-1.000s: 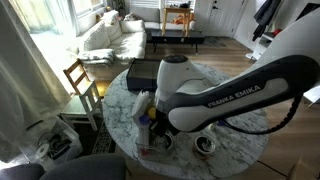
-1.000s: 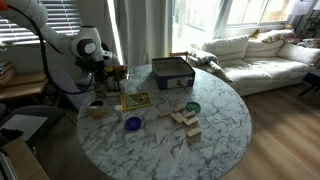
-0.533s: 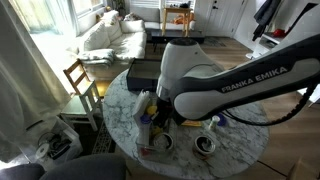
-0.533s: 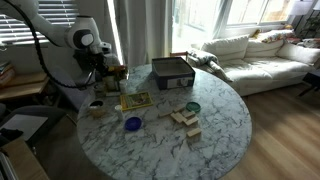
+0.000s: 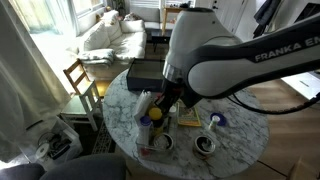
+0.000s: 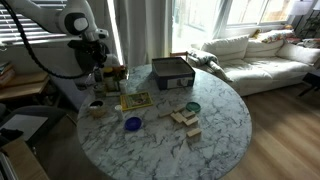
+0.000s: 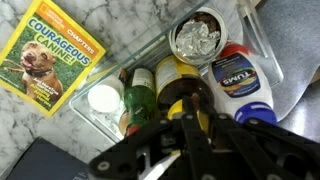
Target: Pick up the blue lid from the clear storage container and put it on the table, pick up some of the substance from the can in the clear storage container and put it on the blue lid
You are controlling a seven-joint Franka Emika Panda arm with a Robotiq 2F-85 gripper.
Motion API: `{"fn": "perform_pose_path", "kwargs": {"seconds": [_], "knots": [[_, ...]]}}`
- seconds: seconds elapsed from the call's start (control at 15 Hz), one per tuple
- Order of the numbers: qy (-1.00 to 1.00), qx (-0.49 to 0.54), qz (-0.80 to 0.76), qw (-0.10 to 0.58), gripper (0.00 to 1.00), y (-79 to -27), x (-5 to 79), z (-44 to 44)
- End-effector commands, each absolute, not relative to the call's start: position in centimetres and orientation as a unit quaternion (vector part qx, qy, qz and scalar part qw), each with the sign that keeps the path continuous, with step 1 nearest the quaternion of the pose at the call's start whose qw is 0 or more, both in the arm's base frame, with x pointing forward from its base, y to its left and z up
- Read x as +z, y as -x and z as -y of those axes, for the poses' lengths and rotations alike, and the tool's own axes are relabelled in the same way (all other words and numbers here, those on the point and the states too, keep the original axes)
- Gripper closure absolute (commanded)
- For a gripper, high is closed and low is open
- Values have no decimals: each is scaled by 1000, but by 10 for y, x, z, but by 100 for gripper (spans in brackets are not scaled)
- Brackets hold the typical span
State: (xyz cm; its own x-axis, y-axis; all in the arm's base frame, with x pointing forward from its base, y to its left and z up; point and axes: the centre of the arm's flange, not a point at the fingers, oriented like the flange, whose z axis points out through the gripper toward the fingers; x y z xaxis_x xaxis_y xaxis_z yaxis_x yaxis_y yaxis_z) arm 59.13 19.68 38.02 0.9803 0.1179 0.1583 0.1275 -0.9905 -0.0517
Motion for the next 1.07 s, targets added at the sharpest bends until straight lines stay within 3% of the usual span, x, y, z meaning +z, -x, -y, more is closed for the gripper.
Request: {"fn": "perform_pose_path", "kwargs": {"seconds": [0.0,0.4,0.47,0.87,0.93,1.0], "knots": [[994,-70,86,15,97,-557,413,-175],[995,-49,82,-31,97,-512,445,-110],[995,-49,86,-8,89,-543,440,-136],[995,-51,77,-21,89,-525,447,-115],[996,-51,77,-21,97,-525,446,-115],[996,-48,73,-27,97,-528,446,-109]]}}
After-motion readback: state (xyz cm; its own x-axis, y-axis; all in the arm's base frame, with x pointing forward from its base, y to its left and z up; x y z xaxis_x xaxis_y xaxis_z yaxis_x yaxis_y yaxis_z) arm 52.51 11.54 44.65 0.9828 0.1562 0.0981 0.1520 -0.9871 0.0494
